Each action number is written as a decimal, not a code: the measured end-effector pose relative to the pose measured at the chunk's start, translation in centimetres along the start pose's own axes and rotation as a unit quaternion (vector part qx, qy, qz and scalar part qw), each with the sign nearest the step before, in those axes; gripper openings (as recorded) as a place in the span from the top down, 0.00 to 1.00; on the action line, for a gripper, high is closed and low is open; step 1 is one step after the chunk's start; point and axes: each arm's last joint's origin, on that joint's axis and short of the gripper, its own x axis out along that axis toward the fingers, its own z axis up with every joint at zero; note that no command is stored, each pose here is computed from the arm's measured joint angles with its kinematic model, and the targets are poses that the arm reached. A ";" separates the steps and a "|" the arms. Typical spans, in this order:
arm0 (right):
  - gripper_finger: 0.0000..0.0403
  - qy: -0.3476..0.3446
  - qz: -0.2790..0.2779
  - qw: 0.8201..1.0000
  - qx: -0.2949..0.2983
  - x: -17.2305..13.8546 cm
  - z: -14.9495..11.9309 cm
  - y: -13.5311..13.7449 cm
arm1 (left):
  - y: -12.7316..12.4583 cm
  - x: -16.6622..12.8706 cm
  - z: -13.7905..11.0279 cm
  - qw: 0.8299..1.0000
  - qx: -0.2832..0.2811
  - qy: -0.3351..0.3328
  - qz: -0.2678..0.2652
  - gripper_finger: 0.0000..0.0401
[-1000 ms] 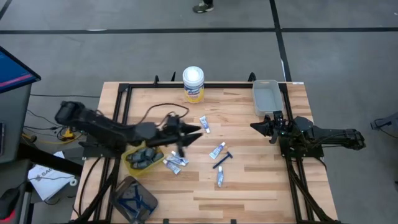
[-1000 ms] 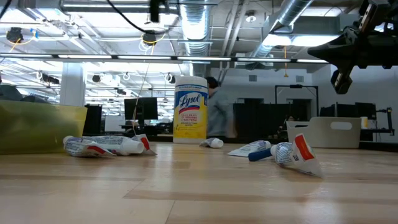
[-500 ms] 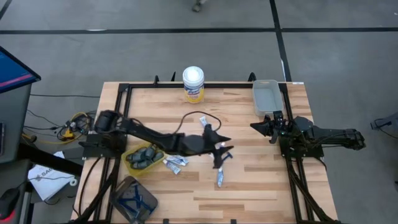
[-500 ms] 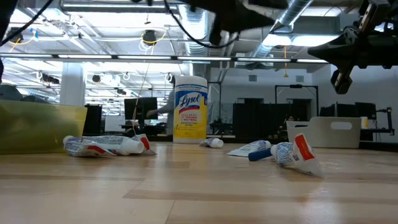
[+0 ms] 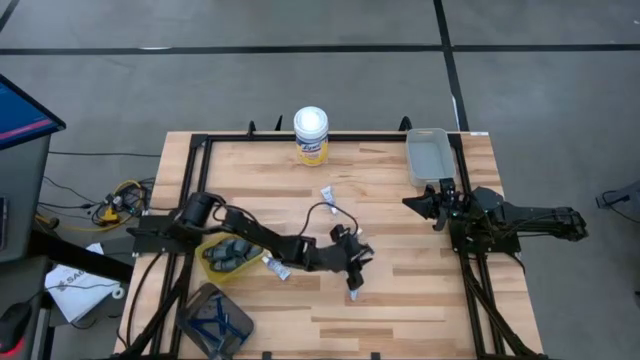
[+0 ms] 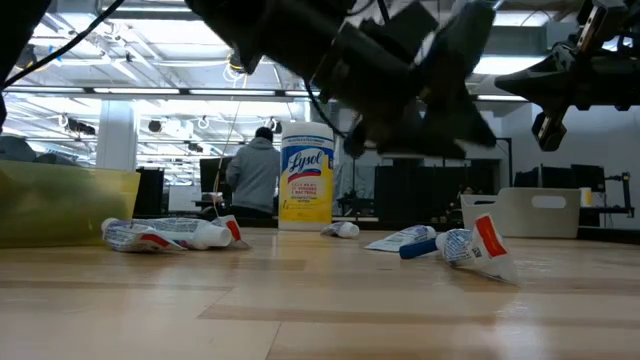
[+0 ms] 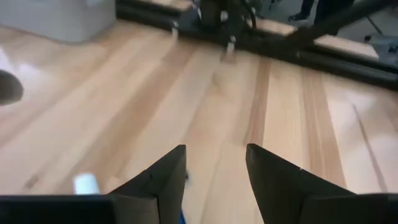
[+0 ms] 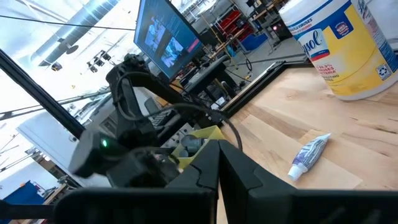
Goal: Pick & Place Travel size toiletries
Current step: Put the dark blue razor into the black bin
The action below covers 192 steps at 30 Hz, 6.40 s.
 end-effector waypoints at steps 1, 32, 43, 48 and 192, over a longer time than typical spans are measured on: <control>1.00 0.000 0.000 1.000 0.000 0.0 0.0 0.0 | -0.2 0.1 -0.5 1.000 0.000 0.003 -0.001 0.59; 1.00 0.000 0.000 1.000 0.000 0.0 0.0 0.0 | 2.0 1.3 -4.0 0.991 0.006 0.122 0.061 0.59; 1.00 0.000 0.000 1.000 0.000 0.0 0.0 0.0 | 1.8 1.4 -4.1 0.992 -0.015 0.118 0.049 0.59; 1.00 0.000 0.000 1.000 0.000 0.0 0.0 0.0 | 1.9 1.3 -4.1 0.991 -0.011 0.126 0.053 0.59; 1.00 0.000 0.000 1.000 0.000 0.0 0.0 0.0 | -0.4 -29.7 -7.9 0.819 0.100 0.524 -0.212 0.88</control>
